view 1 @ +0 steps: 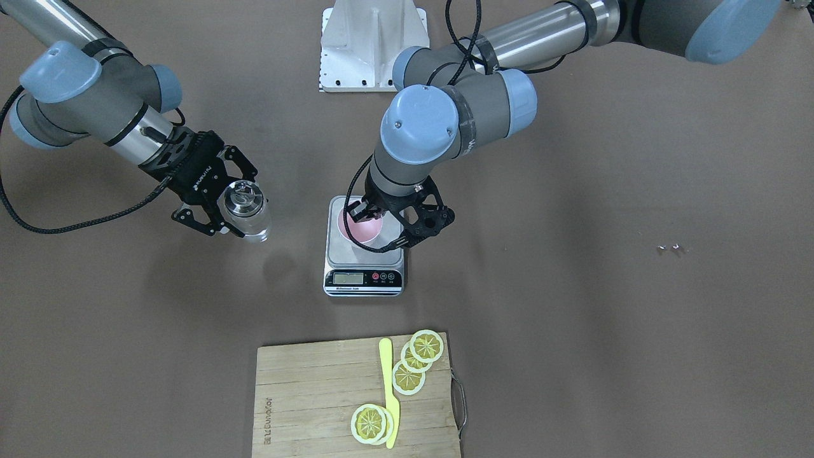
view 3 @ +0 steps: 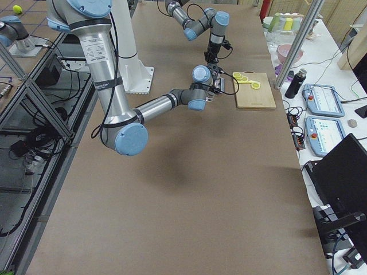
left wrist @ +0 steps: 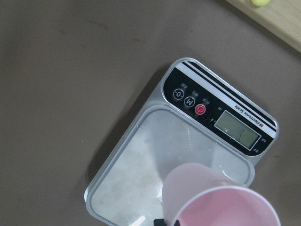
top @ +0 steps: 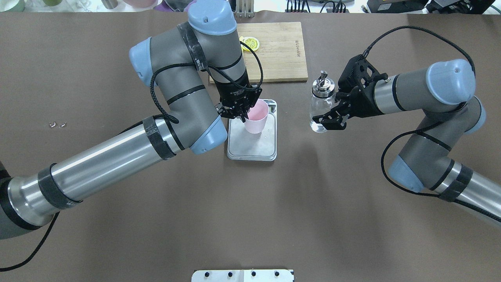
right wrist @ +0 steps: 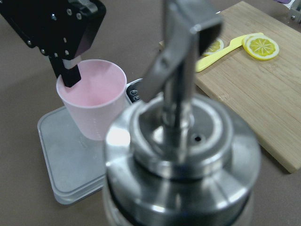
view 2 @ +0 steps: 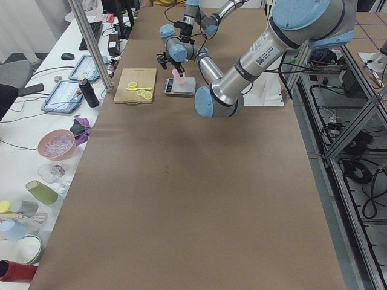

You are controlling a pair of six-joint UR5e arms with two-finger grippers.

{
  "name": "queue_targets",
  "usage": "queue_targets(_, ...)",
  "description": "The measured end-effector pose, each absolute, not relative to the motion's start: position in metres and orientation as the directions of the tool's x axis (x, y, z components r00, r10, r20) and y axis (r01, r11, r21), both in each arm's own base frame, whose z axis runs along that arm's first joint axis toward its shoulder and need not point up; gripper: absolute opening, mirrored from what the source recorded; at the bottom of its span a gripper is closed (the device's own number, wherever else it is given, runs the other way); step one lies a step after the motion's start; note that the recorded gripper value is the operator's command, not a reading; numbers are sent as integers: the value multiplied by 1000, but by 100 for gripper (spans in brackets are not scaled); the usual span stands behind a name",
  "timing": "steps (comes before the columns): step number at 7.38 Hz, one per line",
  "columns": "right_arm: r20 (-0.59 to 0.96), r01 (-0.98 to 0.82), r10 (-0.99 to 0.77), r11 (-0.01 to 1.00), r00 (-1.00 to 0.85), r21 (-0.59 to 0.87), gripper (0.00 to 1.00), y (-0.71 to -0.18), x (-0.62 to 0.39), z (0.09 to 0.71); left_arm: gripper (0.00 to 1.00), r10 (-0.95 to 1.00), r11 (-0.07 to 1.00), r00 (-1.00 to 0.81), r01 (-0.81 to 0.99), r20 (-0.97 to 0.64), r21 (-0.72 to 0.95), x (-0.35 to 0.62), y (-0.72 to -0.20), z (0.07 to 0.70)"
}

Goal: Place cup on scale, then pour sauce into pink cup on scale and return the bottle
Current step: 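Release the cup with the left gripper while the right brings the bottle near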

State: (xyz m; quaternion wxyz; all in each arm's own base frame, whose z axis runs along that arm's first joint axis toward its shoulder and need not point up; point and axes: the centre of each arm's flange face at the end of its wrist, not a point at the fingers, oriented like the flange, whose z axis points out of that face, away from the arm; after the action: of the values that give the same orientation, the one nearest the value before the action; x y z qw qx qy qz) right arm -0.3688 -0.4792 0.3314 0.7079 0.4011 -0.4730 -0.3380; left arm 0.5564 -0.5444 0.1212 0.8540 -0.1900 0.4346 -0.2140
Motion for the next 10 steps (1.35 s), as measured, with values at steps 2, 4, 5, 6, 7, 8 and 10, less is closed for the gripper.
queue_targets(2,383,138,-860,448,337,883,51,-476,-368,316,96,-520,844,520,191,-678,-500,554,-542,119)
queue_targets(4,386,158,-857,457,342,875,51,-478,-372,307,96,-508,854,498,184,-703,-487,537,-536,112)
queue_targets(5,391,171,-852,468,349,867,51,-480,-376,301,96,-501,860,482,183,-718,-477,517,-531,114)
queue_targets(6,391,189,-848,476,359,859,52,-483,-382,296,96,-483,871,477,180,-734,-457,491,-525,121)
queue_targets(7,382,213,-847,477,370,852,52,-484,-390,290,97,-450,890,490,172,-747,-423,467,-519,129)
queue_targets(8,368,240,-847,476,383,846,52,-485,-398,283,97,-419,905,509,166,-752,-391,446,-517,136)
queue_targets(10,344,296,-844,481,411,825,52,-486,-411,274,97,-381,922,532,159,-757,-352,425,-517,148)
